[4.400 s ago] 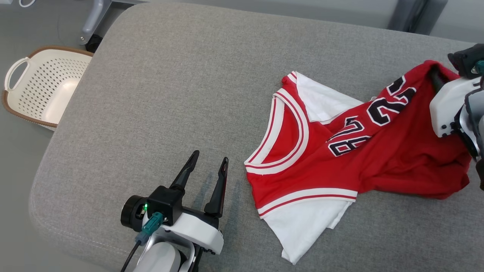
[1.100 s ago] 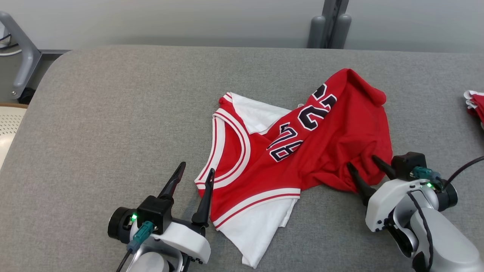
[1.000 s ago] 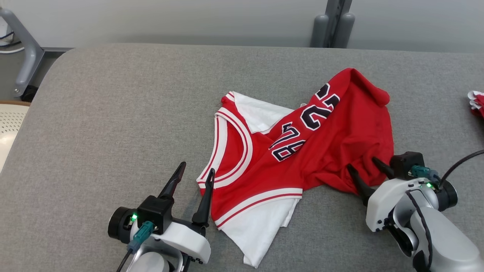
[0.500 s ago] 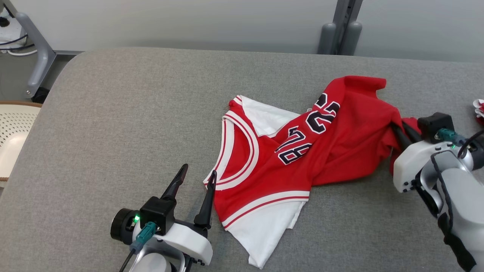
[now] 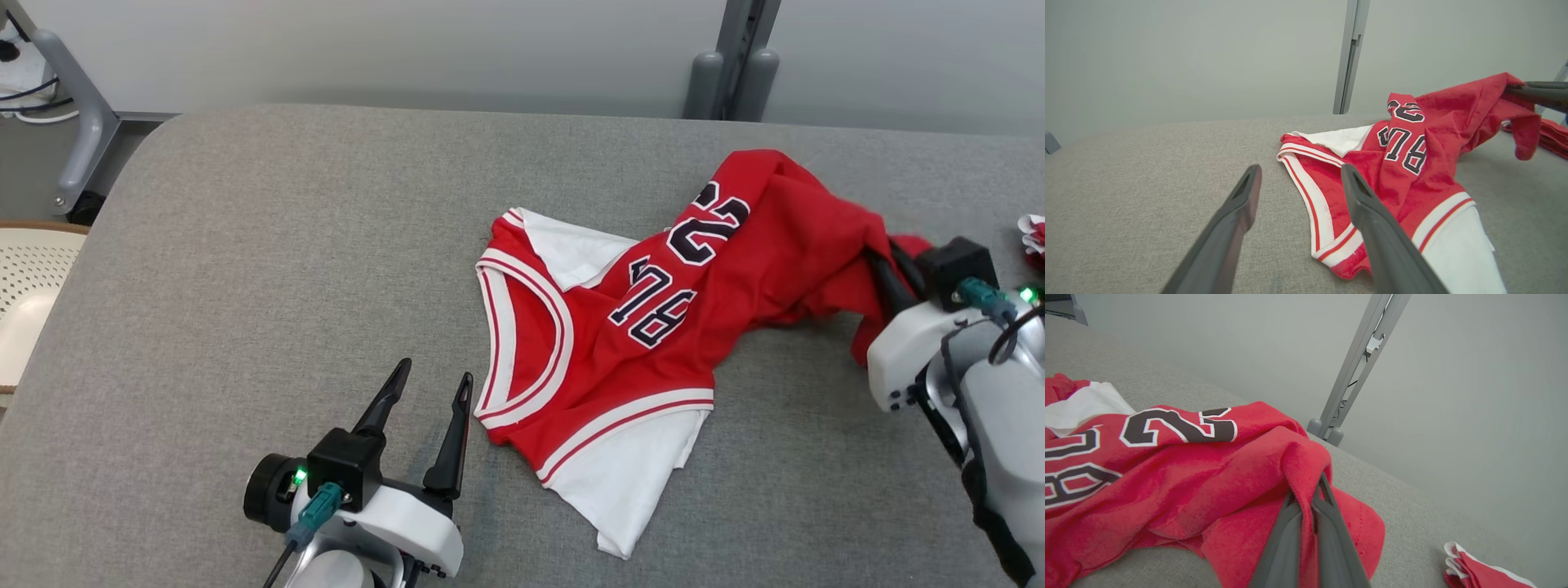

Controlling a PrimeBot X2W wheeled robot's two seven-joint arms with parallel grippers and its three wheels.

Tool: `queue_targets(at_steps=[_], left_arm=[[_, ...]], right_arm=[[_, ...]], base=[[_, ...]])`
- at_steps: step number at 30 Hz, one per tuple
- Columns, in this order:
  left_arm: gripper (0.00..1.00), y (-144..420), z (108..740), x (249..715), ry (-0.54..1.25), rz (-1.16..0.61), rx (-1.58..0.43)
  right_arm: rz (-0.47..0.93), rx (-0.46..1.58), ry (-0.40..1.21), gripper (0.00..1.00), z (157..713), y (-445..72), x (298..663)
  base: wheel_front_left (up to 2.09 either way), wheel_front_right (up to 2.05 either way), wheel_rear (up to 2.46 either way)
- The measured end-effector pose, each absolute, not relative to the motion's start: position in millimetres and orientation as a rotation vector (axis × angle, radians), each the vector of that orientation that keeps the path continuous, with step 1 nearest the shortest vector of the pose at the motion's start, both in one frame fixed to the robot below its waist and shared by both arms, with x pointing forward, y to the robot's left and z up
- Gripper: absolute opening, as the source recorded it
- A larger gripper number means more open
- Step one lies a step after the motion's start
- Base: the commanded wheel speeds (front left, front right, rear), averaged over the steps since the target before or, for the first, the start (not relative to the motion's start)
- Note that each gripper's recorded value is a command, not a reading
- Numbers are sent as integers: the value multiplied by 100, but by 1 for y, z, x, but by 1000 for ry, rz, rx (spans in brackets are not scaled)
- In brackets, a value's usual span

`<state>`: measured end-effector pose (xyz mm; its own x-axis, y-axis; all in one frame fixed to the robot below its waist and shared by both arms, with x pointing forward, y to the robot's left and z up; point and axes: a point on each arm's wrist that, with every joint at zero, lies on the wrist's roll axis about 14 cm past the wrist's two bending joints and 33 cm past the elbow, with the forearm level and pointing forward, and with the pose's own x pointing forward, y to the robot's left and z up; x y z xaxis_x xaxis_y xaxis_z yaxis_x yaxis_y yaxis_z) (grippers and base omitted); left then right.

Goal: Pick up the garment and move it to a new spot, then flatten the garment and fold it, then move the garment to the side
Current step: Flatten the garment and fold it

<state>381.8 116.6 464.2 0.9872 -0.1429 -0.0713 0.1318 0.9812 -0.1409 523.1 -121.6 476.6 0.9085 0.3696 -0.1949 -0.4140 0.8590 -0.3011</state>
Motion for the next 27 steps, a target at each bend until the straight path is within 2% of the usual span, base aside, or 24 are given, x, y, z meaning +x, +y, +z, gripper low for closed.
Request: queue_targets(at_steps=[6,11,12,14,15,16,21,27], left_arm=[[100,115,463,383,85,-143,-138],[100,109,463,386,85,-162,-138],[100,108,462,387,85,-167,-137],[100,106,462,387,87,-176,-136],[100,105,462,387,87,-180,-136],[100,103,462,387,87,-184,-136],[100,100,461,386,92,-197,-133],[100,93,455,381,120,-219,-134]], right_arm=[[376,-277,214,0,440,-136,495],[319,-179,217,0,429,-146,471],[306,-152,225,23,425,-147,464],[288,-129,247,56,416,-151,451],[279,-120,255,88,413,-153,446],[268,-109,264,100,409,-156,440],[228,-15,287,100,399,-154,420],[118,135,183,100,427,-170,423]], base=[[0,0,0],[0,0,0],[0,0,0],[0,0,0],[0,0,0],[0,0,0],[0,0,0],[0,0,0]])
